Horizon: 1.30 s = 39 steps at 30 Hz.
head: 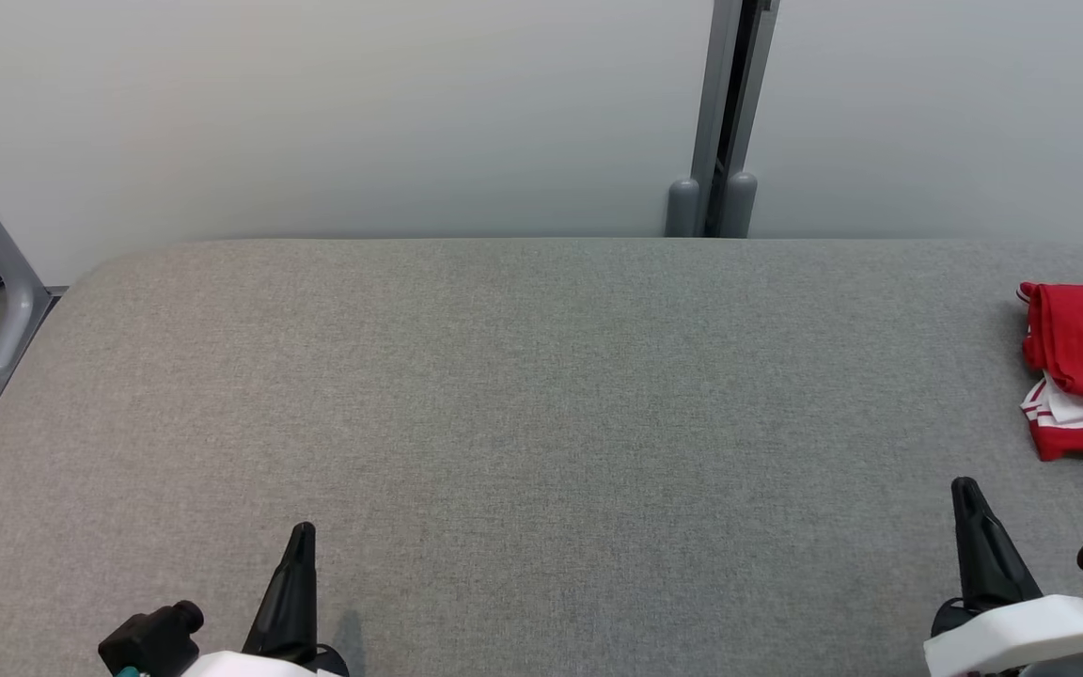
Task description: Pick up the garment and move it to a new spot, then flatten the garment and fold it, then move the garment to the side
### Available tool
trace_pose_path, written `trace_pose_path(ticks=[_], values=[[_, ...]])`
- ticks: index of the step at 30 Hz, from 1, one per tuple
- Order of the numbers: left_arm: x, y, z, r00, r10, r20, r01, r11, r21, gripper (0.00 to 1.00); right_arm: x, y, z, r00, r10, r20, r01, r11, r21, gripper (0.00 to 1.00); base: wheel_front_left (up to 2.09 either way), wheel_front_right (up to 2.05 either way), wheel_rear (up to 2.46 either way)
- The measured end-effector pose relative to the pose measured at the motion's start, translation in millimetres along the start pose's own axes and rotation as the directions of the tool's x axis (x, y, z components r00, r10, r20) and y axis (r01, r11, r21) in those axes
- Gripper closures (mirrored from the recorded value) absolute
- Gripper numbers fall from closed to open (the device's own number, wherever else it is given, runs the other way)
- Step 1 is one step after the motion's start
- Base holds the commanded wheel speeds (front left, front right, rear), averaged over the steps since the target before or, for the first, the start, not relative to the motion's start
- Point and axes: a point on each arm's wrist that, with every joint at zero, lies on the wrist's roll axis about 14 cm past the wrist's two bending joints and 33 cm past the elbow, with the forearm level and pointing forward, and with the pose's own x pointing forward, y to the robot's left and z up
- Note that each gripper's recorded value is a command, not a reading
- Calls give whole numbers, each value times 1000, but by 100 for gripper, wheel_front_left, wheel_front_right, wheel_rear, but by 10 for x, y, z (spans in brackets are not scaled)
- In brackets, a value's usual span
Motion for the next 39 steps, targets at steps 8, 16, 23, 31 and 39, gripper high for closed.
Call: trace_pose_path(ticks=[8, 16, 23, 31, 39], values=[[76, -57, 11, 1000, -3, -3, 2, 994, -111, 100, -9, -170, 32, 998, -60, -11, 61, 989, 137, 100, 0, 0, 0], [151, -127, 35, 1000, -11, 1, 11, 978, -211, 100, -29, -310, 54, 994, -105, -24, 108, 959, 261, 100, 0, 0, 0], [207, -180, 49, 1000, -18, -1, 17, 958, -288, 100, -48, -414, 71, 990, -133, -35, 137, 923, 359, 100, 0, 0, 0], [278, -258, 73, 999, -32, 0, 30, 925, -378, 100, -67, -527, 109, 986, -159, -40, 159, 868, 471, 100, 0, 0, 0], [332, -322, 84, 999, -44, -3, 38, 893, -448, 100, -86, -611, 143, 984, -174, -42, 168, 814, 556, 100, 0, 0, 0]])
